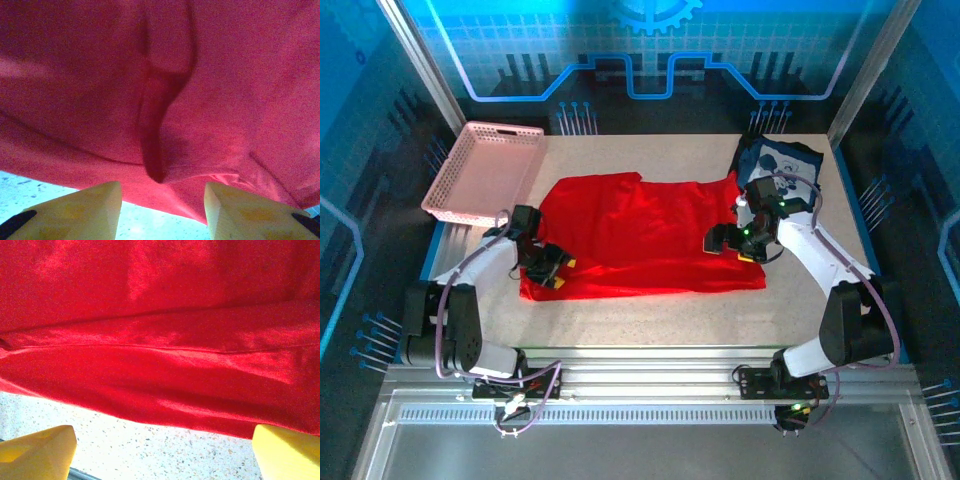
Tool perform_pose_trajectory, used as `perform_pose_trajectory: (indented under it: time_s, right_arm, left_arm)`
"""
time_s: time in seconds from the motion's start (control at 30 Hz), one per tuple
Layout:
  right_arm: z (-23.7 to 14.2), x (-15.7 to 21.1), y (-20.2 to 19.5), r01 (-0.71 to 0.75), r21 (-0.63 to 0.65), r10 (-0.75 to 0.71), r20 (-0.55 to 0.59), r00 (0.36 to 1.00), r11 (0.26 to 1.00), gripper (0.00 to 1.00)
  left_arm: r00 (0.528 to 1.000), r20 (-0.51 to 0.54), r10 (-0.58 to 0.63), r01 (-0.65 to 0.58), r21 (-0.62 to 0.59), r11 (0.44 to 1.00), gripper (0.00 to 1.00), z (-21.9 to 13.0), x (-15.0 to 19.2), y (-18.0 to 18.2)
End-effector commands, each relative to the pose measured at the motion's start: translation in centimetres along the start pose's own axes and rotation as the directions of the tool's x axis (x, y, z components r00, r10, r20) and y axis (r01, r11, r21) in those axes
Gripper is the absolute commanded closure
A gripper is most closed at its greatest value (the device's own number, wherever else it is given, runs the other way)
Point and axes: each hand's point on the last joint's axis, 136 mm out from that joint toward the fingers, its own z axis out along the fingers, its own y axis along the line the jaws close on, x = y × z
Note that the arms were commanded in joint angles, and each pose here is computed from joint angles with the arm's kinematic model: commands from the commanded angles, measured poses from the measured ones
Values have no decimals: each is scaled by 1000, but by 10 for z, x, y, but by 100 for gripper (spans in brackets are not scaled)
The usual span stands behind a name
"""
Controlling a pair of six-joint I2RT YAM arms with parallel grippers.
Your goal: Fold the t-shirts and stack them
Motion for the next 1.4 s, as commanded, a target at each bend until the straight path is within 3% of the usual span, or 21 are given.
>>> perform_pose_trajectory:
  time_s: [0.0,0.3,0.67,1.03,1.37]
  right_arm:
    - [-2,-3,9,33,-21,-33,-5,999,999,8]
    - [-3,0,7,39,-10,-39,-4,999,999,8]
    - [-3,1,3,39,4,-39,-4,999,999,9]
    - [3,1,4,34,-8,-34,-17,999,999,9]
    - [7,4,4,29,-19,-30,-23,999,999,10]
  left_arm:
    - [998,-42,-39,39,-3,999,53,8,5,2]
    - [999,-35,-15,16,9,1000,64,19,-8,-18]
    - [997,-45,59,-58,12,998,100,22,-10,-40]
    - [963,-89,256,-261,-44,964,100,35,-10,-75]
    - [894,-136,428,-443,-116,889,96,49,-18,-94]
